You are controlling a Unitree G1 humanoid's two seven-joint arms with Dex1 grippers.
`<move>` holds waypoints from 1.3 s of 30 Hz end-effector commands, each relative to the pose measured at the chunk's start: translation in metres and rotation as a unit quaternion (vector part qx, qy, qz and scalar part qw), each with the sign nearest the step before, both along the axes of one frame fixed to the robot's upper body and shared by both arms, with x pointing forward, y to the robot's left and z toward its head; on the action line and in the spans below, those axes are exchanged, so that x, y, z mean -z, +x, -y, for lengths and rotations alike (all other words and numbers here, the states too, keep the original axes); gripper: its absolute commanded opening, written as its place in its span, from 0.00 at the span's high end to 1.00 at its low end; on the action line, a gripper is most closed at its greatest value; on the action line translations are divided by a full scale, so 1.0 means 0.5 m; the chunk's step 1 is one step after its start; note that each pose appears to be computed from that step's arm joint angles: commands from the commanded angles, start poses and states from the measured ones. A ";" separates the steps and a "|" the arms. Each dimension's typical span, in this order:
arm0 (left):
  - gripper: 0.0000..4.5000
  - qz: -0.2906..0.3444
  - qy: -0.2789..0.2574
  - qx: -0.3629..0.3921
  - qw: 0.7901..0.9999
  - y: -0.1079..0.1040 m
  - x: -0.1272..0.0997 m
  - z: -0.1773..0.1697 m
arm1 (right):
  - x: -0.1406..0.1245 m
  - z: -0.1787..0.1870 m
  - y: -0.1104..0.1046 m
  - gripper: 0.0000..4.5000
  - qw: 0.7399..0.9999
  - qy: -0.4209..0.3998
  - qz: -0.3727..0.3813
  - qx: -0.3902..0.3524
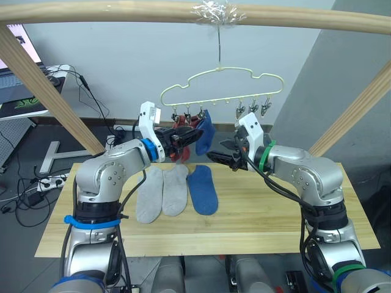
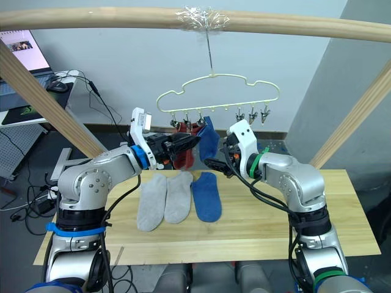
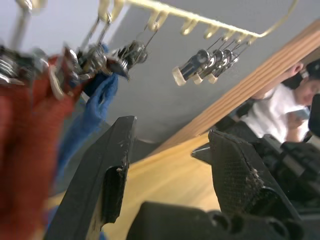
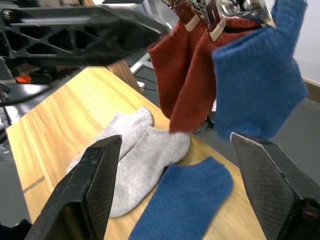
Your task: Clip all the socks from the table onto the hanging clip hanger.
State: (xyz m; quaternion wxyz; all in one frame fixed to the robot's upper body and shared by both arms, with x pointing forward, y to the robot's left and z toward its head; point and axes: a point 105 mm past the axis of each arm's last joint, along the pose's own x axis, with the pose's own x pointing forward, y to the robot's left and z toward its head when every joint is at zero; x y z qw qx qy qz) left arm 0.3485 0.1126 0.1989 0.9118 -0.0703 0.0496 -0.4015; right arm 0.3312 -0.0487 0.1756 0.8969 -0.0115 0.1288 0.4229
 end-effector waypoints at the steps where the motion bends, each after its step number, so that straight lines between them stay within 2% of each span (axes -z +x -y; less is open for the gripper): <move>1: 0.42 0.087 0.025 0.037 0.995 -0.029 -0.046 -0.002 | -0.038 0.026 0.002 0.19 0.996 -0.001 0.057 0.062; 9: 0.42 0.149 0.075 0.102 0.981 -0.058 -0.084 -0.030 | -0.066 0.064 0.002 0.19 0.969 0.021 0.116 0.217; 16: 0.42 0.176 0.091 0.160 0.967 -0.070 -0.127 -0.043 | -0.094 0.068 0.007 0.19 0.946 0.032 0.145 0.287; 23: 0.42 0.186 0.088 0.180 0.962 -0.067 -0.157 -0.040 | -0.100 0.045 0.008 0.19 0.944 0.037 0.152 0.290; 36: 0.42 0.185 0.096 0.189 0.960 -0.072 -0.153 -0.036 | -0.110 0.037 0.014 0.19 0.943 0.050 0.148 0.295; 39: 0.42 0.183 0.095 0.188 0.960 -0.073 -0.151 -0.037 | -0.104 0.037 0.016 0.38 0.945 0.050 0.140 0.293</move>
